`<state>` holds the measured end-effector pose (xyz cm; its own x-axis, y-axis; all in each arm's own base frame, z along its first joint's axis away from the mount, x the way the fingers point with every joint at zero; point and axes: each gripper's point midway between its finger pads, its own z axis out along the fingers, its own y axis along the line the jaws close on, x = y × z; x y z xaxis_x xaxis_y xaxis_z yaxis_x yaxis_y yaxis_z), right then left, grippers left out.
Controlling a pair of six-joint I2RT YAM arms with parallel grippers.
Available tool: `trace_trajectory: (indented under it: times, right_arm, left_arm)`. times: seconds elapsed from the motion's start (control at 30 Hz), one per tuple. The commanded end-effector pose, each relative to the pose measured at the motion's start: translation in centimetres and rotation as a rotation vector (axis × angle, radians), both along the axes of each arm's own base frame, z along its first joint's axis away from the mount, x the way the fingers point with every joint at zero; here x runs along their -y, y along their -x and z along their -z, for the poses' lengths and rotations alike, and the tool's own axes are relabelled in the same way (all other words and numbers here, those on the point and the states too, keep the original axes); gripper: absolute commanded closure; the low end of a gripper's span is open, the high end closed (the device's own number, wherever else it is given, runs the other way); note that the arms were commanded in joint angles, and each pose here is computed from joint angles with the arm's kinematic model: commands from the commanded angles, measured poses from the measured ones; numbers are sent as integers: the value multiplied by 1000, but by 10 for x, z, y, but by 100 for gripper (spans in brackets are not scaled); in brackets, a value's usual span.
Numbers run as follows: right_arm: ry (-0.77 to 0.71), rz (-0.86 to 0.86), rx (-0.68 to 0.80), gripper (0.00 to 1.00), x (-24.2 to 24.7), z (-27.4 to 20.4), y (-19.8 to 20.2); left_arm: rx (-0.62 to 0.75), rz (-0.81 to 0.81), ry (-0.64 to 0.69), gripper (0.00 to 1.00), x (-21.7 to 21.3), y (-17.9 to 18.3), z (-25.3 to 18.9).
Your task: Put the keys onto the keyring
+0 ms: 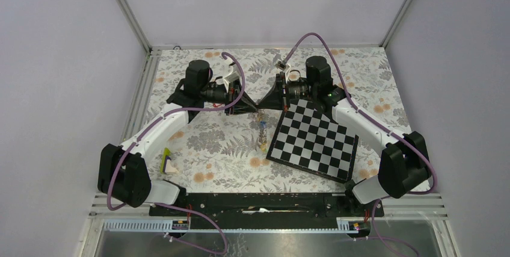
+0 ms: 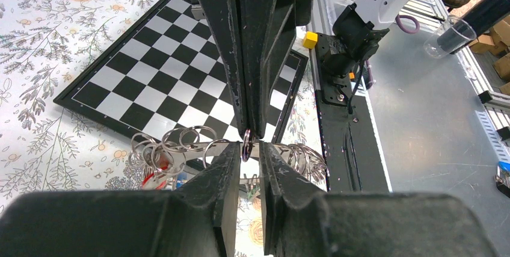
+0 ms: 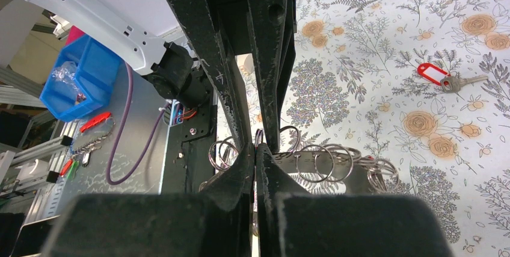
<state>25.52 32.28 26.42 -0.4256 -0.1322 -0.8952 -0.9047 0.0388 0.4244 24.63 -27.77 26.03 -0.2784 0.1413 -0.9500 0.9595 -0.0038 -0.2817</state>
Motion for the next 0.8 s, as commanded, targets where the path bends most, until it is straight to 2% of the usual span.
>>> trace_trajectory:
  times: [0.0,0.13,0.37,0.5,0.57,0.6,0.77]
  right_arm:
    - [-56,-36,71,100,-1,-18,0]
    - [-54,-33,70,100,1,-16,-1]
    - [-52,-33,67,100,0,-15,-2]
    - [-48,-30,71,100,1,-12,-2]
    - [-43,-24,81,93,1,-9,-3]
    - [-37,-17,90,87,2,-7,-4]
    - [39,42,176,63,10,4,-16]
  left_arm:
    - [65,20,40,81,-3,0,-17]
    - [72,19,40,79,-4,1,-17]
    - [65,32,42,100,-3,0,-17]
    - [65,28,42,100,-3,-1,-19]
    - [60,11,29,100,-4,-3,-19]
    - [65,-4,8,100,-4,-5,-17]
    - [170,-35,-183,100,-7,-11,-2]
